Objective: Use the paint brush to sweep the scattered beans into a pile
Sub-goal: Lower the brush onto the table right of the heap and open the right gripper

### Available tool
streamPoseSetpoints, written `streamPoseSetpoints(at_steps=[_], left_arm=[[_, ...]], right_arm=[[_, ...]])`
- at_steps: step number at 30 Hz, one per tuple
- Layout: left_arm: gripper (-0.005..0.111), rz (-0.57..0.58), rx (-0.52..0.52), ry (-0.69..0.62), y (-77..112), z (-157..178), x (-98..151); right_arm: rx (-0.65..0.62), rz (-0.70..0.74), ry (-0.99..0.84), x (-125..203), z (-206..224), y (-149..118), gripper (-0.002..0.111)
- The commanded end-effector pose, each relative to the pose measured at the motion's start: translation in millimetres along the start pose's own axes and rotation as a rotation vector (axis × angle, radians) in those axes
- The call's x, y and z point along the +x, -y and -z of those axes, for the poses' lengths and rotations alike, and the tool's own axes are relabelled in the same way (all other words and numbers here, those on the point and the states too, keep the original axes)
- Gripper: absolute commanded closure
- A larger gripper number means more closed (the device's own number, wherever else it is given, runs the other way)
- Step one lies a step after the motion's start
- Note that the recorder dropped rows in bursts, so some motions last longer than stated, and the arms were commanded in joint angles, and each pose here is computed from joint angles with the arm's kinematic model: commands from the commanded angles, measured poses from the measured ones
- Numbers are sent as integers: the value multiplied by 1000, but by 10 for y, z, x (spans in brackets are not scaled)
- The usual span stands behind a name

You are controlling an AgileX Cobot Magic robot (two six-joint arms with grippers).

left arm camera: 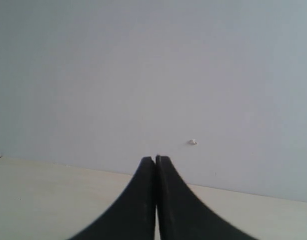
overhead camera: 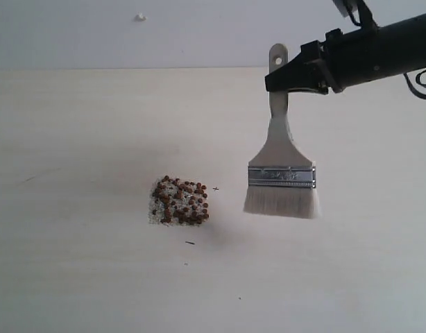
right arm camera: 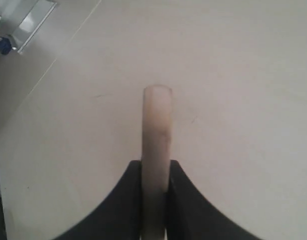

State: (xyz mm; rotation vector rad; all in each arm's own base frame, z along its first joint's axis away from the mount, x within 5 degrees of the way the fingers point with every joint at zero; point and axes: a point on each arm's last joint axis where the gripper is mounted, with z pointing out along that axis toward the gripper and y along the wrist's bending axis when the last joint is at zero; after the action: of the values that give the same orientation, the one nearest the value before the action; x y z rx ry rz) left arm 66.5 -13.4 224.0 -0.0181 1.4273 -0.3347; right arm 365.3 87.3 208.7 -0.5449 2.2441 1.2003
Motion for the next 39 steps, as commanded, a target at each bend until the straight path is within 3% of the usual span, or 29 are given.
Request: streamPoseSetpoints(at_steps=[1, 6, 14, 25, 29, 35, 39], left_arm=[[107, 4, 1, 7, -1, 6, 2], [107, 4, 1, 7, -1, 6, 2], [107, 4, 1, 7, -1, 6, 2], [107, 4, 1, 7, -1, 6, 2], [107, 4, 1, 7, -1, 6, 2], [107, 4, 1, 7, -1, 6, 2], [107, 4, 1, 7, -1, 6, 2]], right_arm=[[-34, -108, -25, 81, -109, 166, 108], [-86, -215, -48, 173, -264, 243, 108], [-52, -191, -117, 284, -636, 156, 108], [-12, -220, -142, 391, -731, 306, 107], [-11, -230, -122, 374, -733, 308, 94], [10, -212, -74, 303, -706, 289, 58], [108, -182, -19, 196, -624, 287, 52]])
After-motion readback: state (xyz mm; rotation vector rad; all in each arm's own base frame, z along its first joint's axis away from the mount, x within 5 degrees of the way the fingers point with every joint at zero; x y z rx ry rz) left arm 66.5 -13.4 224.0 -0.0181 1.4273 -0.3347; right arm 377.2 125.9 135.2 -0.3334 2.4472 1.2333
